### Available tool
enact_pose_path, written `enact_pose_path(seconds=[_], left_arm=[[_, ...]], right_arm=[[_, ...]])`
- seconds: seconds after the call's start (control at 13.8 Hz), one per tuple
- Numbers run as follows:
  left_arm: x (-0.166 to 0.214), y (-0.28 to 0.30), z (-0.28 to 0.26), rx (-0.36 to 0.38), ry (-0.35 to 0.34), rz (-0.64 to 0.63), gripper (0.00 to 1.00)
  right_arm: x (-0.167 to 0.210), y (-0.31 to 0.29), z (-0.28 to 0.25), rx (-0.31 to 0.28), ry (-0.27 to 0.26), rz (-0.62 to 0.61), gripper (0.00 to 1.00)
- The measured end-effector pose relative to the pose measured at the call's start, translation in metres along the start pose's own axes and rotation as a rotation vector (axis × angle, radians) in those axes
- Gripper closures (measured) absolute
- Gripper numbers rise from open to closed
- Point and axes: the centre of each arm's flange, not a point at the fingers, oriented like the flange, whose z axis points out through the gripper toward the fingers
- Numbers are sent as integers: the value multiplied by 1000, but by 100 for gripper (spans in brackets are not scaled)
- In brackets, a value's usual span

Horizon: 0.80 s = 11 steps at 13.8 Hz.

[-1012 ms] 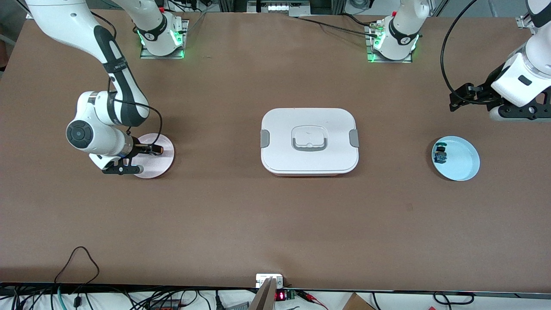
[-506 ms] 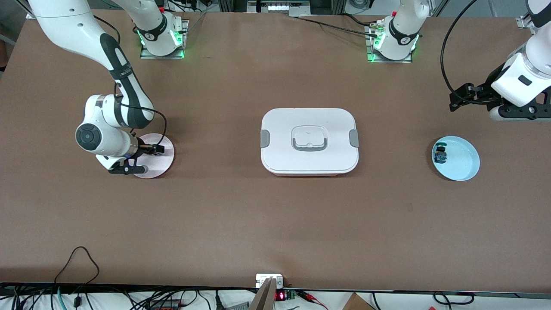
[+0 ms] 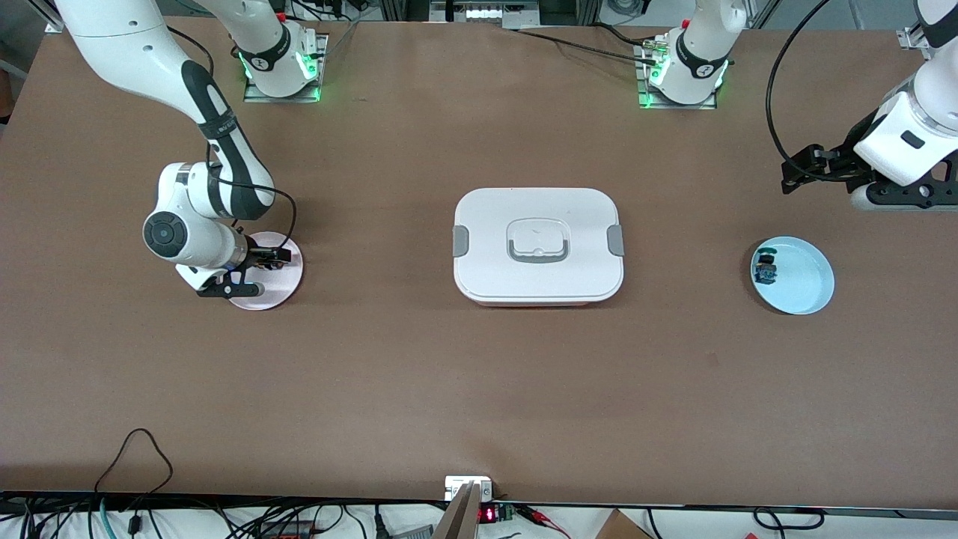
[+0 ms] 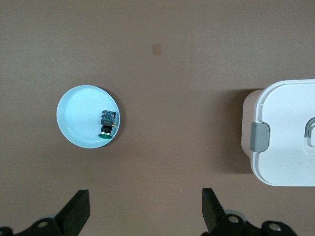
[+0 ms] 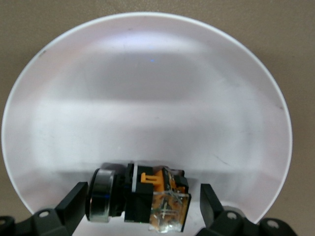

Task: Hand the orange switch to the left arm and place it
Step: 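Close the right gripper on the orange switch and lift it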

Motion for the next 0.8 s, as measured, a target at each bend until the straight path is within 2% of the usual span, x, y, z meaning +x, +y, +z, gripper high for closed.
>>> enact_pose_path(seconds=[0.14,0.22,0.29,0.36,0.8], left_arm=[[0,0,0,0,0,0,0],[0,0,0,0,0,0,0],[0,0,0,0,0,0,0],[0,0,0,0,0,1,0],[0,0,0,0,0,1,0]], right_arm=[[0,0,0,0,0,0,0],[0,0,0,0,0,0,3],[0,0,0,0,0,0,18],[0,0,0,1,1,0,27],[3,-1,-10,3,19,0,27]])
